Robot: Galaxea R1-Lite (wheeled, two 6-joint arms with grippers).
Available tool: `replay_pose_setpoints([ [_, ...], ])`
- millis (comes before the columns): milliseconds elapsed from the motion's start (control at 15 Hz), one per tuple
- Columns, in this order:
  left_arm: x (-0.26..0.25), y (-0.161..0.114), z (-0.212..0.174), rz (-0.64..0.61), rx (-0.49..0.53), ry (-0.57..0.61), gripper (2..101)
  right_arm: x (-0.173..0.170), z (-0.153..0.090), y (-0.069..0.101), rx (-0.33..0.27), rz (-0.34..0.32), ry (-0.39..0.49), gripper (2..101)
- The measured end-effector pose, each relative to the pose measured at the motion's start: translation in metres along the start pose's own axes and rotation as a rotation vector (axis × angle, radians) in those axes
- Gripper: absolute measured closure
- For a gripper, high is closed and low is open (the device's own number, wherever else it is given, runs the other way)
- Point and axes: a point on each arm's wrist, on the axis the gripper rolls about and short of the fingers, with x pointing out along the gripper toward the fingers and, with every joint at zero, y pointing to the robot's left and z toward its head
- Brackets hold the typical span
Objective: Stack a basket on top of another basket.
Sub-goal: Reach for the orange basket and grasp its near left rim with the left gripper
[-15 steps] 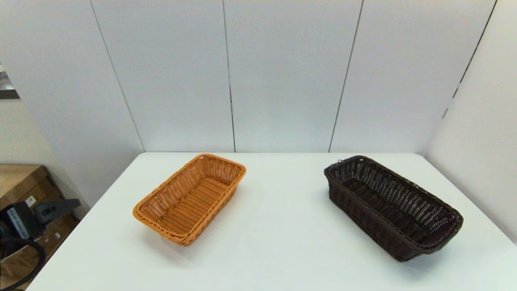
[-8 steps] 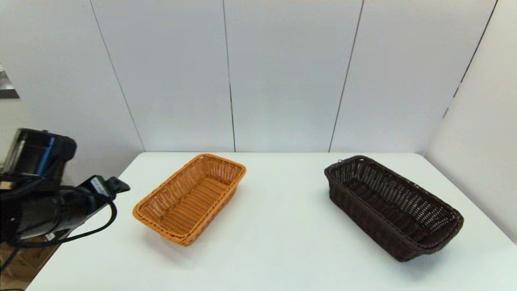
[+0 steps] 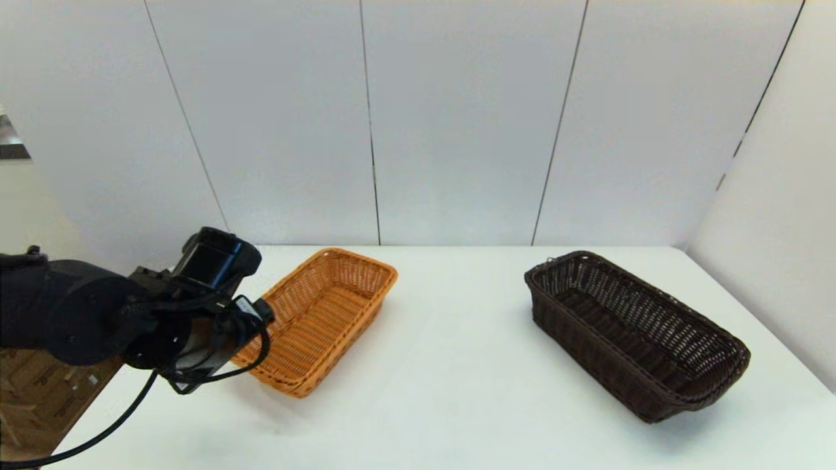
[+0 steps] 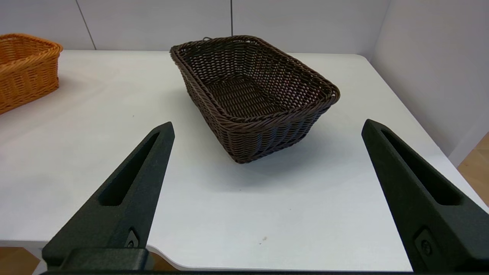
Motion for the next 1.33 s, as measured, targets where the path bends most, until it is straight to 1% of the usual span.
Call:
replay_pose_setpoints([
  [533, 0.024, -0.001, -0.001, 0.062, -0.032, 0.037, 5.4, 0.0, 0.0, 0.0, -0.001, 0.0, 0.0, 4.9],
  [800, 0.033, 0.004, 0.002, 0.077, -0.055, 0.109, 5.4, 0.0, 0.0, 0.0, -0.003, 0.0, 0.0, 5.0],
  [1133, 0.043, 0.007, 0.002, 0.093, -0.078, 0.16, 5.4, 0.0, 0.0, 0.0, -0.003, 0.0, 0.0, 4.9],
  [1333, 0.047, 0.01, 0.006, 0.086, -0.104, 0.228, 5.4, 0.0, 0.0, 0.0, -0.003, 0.0, 0.0, 4.9],
])
